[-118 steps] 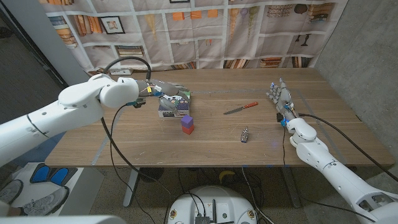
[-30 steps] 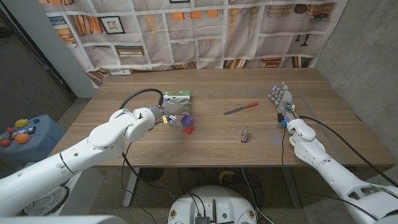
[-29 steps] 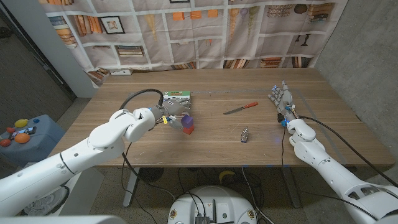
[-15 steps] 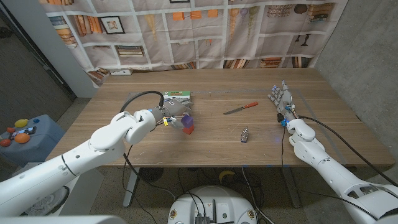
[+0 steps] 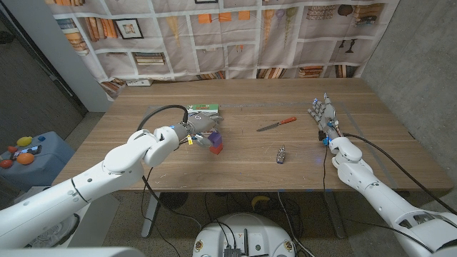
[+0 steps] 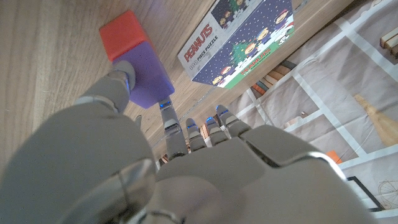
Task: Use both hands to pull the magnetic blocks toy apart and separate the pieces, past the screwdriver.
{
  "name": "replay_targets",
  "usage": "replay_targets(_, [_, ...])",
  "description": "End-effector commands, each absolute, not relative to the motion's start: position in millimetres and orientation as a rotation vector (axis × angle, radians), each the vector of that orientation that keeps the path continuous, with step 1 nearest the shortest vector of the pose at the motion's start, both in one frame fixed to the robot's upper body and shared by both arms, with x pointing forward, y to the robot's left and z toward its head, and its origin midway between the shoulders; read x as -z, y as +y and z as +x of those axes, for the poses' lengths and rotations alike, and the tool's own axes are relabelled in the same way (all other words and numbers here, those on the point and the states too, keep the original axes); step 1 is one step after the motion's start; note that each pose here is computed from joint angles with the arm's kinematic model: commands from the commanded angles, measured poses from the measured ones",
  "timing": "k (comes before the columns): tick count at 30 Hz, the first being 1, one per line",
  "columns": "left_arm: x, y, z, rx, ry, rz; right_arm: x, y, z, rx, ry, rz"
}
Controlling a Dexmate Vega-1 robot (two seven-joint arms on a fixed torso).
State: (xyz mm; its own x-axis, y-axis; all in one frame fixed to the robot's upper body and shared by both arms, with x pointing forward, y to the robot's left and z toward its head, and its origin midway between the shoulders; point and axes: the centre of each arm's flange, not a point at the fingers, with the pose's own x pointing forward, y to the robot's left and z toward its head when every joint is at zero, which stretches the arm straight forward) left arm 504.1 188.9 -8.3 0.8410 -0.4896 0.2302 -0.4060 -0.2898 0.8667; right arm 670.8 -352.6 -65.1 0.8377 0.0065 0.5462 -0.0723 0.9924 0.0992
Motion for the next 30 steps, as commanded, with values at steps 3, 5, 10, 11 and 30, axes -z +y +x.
replay_targets(3, [7.3, 190.8, 504.9, 0.073, -0.685, 1.916, 66.5, -352.5, 670.7, -0.038, -0.573, 0.118])
replay_targets(5, [6.9, 191.2, 505.5, 0.072, -0.685, 1.914, 66.5, -352.4, 670.6, -0.038, -0.574, 0.119])
replay_targets(10, [5.9, 191.1, 506.5, 0.066, -0.693, 1.918, 66.4, -352.4, 670.4, -0.038, -0.575, 0.119])
replay_targets(11, [5.5, 191.1, 506.4, 0.063, -0.697, 1.921, 66.6, -352.5, 670.1, -0.037, -0.574, 0.119])
replay_targets(30, [-6.2, 193.0, 503.3, 0.036, -0.732, 1.944, 65.8, -352.8, 667.9, -0.04, -0.571, 0.11])
